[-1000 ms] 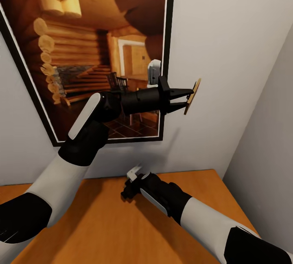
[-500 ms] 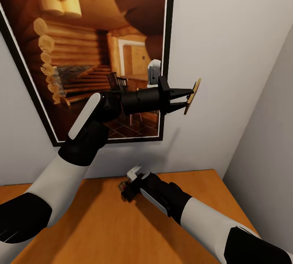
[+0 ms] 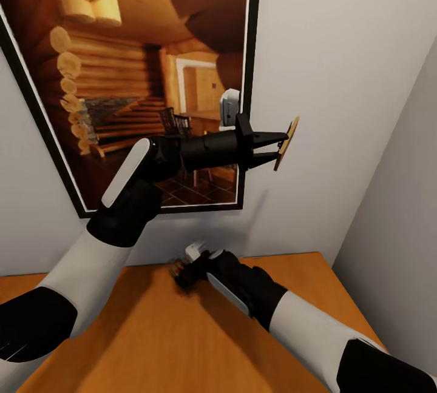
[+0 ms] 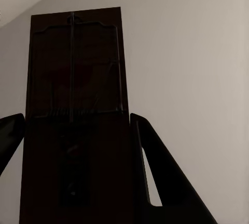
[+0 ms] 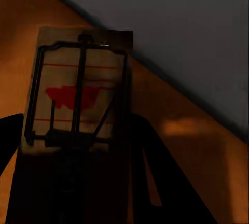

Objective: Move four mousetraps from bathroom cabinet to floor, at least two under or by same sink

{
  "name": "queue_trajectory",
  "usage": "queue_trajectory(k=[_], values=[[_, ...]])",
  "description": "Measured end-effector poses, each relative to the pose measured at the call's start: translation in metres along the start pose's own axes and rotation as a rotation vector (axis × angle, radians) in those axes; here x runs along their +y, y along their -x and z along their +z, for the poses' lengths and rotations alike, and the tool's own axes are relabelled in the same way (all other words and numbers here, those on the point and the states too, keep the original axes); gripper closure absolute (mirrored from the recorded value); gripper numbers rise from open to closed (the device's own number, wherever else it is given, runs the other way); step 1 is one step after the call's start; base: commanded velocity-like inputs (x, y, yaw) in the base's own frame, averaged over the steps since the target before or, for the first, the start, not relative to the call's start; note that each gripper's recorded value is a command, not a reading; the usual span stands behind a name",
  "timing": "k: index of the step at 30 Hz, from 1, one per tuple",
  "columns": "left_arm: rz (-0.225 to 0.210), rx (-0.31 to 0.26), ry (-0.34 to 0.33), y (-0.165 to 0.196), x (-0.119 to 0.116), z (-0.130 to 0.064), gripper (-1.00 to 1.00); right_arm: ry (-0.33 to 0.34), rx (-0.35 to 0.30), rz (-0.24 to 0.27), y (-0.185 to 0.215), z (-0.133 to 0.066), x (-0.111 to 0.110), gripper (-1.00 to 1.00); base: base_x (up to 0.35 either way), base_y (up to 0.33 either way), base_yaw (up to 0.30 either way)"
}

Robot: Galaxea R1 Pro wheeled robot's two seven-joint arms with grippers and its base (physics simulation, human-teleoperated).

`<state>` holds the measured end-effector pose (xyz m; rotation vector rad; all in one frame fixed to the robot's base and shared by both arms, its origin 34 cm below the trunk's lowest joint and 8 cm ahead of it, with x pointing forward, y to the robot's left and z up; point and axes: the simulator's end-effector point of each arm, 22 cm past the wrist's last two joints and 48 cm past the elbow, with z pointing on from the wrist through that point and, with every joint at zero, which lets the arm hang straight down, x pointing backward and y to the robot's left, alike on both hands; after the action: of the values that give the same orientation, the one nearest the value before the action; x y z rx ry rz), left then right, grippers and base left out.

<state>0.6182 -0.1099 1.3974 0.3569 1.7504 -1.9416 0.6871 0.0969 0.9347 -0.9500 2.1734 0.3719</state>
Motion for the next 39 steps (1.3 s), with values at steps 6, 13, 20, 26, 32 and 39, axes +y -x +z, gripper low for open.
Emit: queue_trajectory(k=[6,13,20,26,32,39], values=[[-0.001,-0.001,0.002,0.000,0.001,0.000,1.00,0.030,-0.024,0.016,0.029,-0.021,0.010,1.00,0.000,0.000,0.000],[-0.002,-0.001,0.002,0.001,0.001,0.000,1.00,0.035,-0.039,0.034,0.040,-0.029,0.008,1.00,0.000,0.000,0.000],[-0.002,-0.001,0.002,0.001,0.002,0.000,1.00,0.037,-0.039,0.053,0.040,-0.029,0.005,1.00,-0.066,0.012,0.000],[-0.003,-0.001,0.003,0.001,0.002,0.000,1.00,0.038,-0.035,0.055,0.038,-0.028,0.005,1.00,-0.278,0.063,0.000],[-0.003,-0.001,0.002,0.001,0.002,0.000,1.00,0.038,-0.033,0.055,0.037,-0.027,0.005,1.00,-0.319,0.010,0.000],[-0.003,-0.002,0.007,0.001,0.004,-0.001,1.00,0.037,-0.027,0.057,0.035,-0.026,0.004,1.00,-0.328,0.001,0.000]])
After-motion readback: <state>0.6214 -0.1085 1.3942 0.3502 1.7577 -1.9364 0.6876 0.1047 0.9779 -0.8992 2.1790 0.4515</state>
